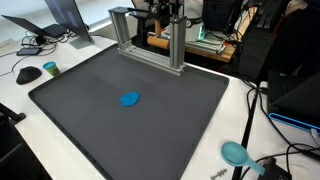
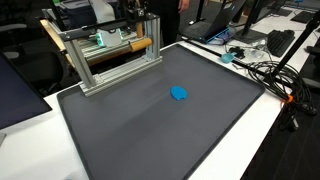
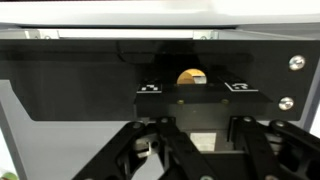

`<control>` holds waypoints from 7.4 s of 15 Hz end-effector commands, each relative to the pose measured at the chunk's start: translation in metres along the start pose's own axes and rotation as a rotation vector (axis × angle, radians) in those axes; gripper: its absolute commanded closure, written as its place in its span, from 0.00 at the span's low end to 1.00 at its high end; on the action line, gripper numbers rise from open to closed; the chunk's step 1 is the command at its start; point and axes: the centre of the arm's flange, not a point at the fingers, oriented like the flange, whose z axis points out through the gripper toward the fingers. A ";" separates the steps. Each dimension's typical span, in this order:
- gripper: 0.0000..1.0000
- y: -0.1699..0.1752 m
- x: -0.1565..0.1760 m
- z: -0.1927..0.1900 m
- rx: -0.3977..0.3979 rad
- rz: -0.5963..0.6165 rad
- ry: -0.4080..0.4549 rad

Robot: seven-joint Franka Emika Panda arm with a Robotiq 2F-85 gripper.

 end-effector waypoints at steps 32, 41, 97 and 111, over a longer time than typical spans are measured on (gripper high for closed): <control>0.00 -0.027 -0.041 0.026 -0.136 0.012 0.085; 0.00 -0.035 -0.029 0.015 -0.115 -0.002 0.072; 0.00 -0.066 0.055 -0.130 -0.063 0.033 0.149; 0.00 -0.088 0.204 -0.104 -0.083 0.071 0.063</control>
